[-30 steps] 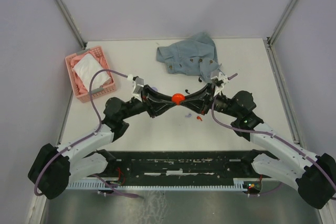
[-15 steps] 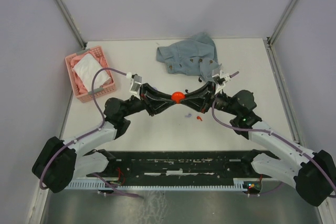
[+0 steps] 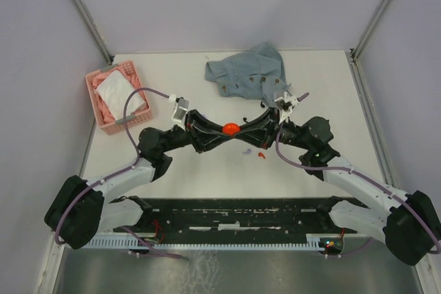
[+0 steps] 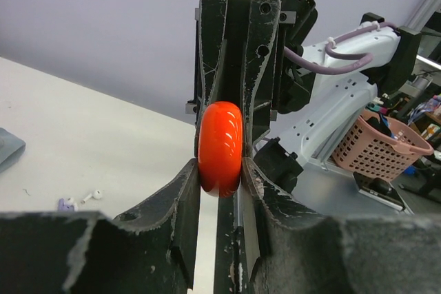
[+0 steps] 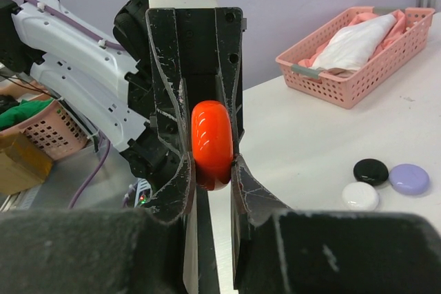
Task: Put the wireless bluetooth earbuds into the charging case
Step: Pick up the charging case at the center of the board.
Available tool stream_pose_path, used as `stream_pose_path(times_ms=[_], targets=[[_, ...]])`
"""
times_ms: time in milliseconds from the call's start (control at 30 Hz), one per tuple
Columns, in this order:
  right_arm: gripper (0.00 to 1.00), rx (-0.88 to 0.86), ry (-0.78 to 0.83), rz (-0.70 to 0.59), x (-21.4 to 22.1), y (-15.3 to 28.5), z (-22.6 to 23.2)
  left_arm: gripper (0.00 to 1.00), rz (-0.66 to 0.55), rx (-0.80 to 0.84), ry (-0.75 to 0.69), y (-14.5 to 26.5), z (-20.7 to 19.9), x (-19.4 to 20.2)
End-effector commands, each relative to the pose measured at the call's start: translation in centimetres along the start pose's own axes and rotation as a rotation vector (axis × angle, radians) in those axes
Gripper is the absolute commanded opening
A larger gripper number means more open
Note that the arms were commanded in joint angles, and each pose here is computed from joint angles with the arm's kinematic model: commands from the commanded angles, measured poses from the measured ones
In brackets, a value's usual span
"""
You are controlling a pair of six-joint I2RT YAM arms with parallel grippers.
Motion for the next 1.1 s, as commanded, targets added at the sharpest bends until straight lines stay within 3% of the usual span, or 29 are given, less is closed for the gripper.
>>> stream_pose_path(times_ms=[0,267,500,667,867,1067], targets=[[0.02,-0.01,0.005,-0.011,-0.8,-0.9,0.1,0.36,0.026,0.201,-0.023,-1.0,-2.8,-1.1],[0.02,-0.028,-0.006,0.019,-0.5,-1.2,0.0,0.32,0.024,0.221,-0.029,-1.0,-3.2,-1.5],[0.04,-0.04,-0.019,0.063,0.0,-1.3,-0.2,0.14,0.025,0.243,-0.049,-1.1,-3.5,-1.7],[0.31,-0.013,0.018,0.091,-0.5,-1.0,0.1,0.03,0.066,0.213,-0.055,-0.9,-3.1,-1.0],[0.53,0.014,0.064,0.156,-1.4,-0.2,1.2,0.03,0.173,0.141,-0.12,-0.6,-2.8,-0.7],[0.56,-0.038,0.069,0.192,-2.1,-0.2,2.3,0.03,0.199,0.148,-0.128,-0.6,-3.0,-0.7]])
Point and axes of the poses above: each gripper's point midway between its finger pads, its own y axis back along the fingers, its own z axis along the line the jaws close on, x = y × z, the point moved 7 cm from there along y, back along the fingers, and after that the axes turned 7 degrees about -y, right-handed, at the moved point
